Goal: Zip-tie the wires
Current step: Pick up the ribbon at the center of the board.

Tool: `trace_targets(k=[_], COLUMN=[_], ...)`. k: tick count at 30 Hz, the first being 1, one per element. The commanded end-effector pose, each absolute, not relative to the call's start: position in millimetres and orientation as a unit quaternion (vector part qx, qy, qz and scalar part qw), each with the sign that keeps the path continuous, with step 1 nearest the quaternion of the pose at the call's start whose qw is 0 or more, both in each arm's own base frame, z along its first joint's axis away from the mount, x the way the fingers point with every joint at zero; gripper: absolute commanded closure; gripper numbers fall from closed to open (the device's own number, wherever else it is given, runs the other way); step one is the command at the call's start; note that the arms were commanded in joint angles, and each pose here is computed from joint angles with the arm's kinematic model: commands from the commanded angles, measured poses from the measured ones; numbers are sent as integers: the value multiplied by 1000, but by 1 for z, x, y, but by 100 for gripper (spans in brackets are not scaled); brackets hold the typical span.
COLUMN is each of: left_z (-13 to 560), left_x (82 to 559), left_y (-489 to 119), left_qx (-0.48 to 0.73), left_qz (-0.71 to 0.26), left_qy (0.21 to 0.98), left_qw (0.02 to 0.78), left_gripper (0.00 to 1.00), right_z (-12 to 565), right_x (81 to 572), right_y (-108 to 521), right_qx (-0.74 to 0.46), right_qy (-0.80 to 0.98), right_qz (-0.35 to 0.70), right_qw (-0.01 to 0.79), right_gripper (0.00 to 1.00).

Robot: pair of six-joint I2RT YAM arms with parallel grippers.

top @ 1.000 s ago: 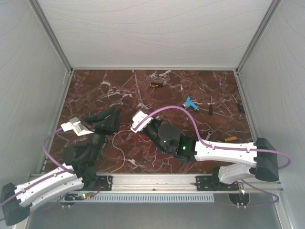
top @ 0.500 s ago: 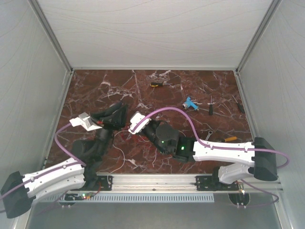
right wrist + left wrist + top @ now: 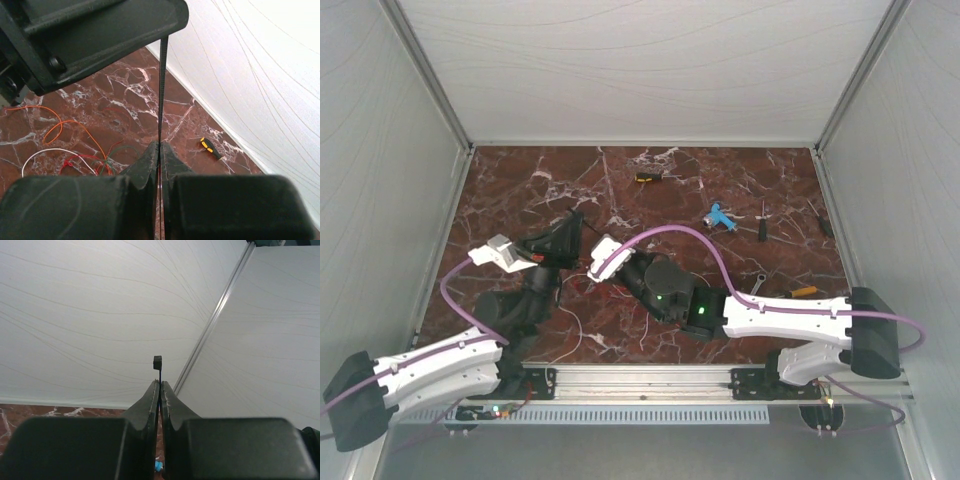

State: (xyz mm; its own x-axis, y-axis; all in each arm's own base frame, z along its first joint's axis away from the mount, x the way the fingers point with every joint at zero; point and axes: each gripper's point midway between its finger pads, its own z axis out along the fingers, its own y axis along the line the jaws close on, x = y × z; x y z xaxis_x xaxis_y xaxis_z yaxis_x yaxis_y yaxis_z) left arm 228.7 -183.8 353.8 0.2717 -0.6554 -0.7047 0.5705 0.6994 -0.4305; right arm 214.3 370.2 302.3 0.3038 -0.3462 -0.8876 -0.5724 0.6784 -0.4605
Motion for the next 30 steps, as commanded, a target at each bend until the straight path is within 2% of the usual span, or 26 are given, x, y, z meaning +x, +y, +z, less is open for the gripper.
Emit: trace_targets(k=[1,3,4,6,8,12,16,22,30], left_z=[388,387,386,384,380,360,326,263,218], left_x=[220,219,219,220,221,228,236,237,234], left_y=[-169,-169,-169,-167,-163,-148,-133,-114,-112], left_qx=[-73,-71,-69,-68,-72,-100,-136,-215,-244], left_qz=[-402,-401,-399,-392,-379,-345,-310,-289,-254], left_qy=[412,412,411,413,417,449,506,584,634], left_qw=[815,816,816,819,823,818,793,728,688], left_gripper=[100,100,100,100,100,100,100,100,100], right_z=[318,318,317,315,309,287,268,248,218], right_x=[213,213,213,212,209,200,214,262,314], right_y=[378,379,380,381,381,376,347,301,294], right_qx=[-381,-381,-379,-379,-384,-402,-344,-225,-162], right_qy=[576,578,581,589,600,634,695,756,789], right_qz=[90,92,94,102,117,214,297,327,390], right_qw=[718,716,714,706,692,626,557,521,446], right_gripper=[100,100,96,65,40,28,27,29,51])
